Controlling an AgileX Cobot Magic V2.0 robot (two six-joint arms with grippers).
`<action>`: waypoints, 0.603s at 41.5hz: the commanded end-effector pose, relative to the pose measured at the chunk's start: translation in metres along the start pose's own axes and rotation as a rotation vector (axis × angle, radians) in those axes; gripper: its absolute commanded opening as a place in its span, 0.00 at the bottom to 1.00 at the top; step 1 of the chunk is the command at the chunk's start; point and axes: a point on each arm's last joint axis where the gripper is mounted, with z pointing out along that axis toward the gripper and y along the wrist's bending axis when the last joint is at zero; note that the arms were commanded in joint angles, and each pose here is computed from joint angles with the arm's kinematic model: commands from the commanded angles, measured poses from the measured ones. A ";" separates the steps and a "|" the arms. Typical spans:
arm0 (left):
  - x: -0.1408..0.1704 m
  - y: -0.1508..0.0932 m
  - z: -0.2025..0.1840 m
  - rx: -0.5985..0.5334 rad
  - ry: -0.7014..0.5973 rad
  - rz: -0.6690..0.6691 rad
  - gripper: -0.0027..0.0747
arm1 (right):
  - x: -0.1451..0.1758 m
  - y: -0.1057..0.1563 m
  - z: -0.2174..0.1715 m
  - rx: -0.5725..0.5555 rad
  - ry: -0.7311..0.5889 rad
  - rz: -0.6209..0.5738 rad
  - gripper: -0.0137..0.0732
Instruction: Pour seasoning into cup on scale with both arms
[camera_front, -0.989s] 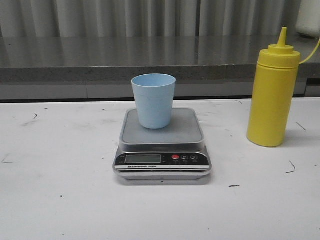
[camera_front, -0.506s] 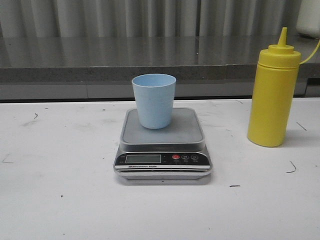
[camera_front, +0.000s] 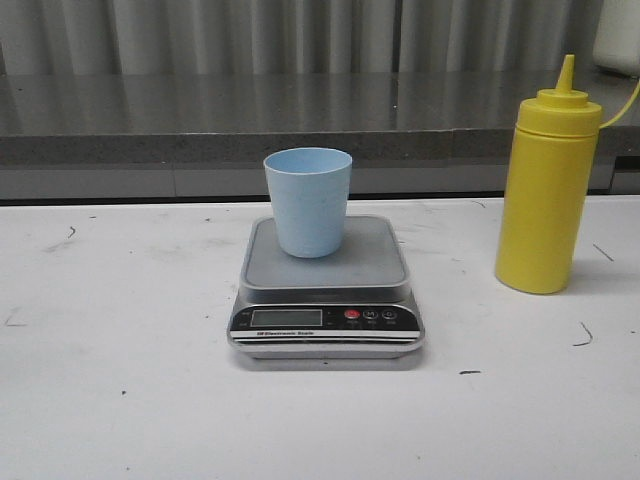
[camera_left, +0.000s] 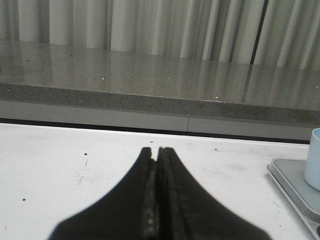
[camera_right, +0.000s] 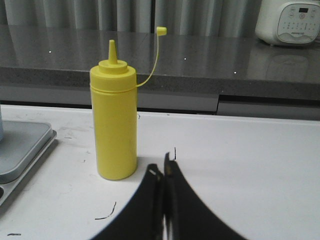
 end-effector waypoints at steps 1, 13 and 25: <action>0.000 0.001 -0.001 0.000 -0.076 -0.007 0.01 | -0.013 -0.001 -0.002 0.009 -0.130 0.007 0.02; 0.000 0.001 -0.001 0.000 -0.076 -0.007 0.01 | -0.010 -0.001 -0.002 0.008 -0.102 0.051 0.02; 0.000 0.001 -0.001 0.000 -0.076 -0.007 0.01 | -0.010 -0.001 -0.002 0.010 -0.096 -0.002 0.02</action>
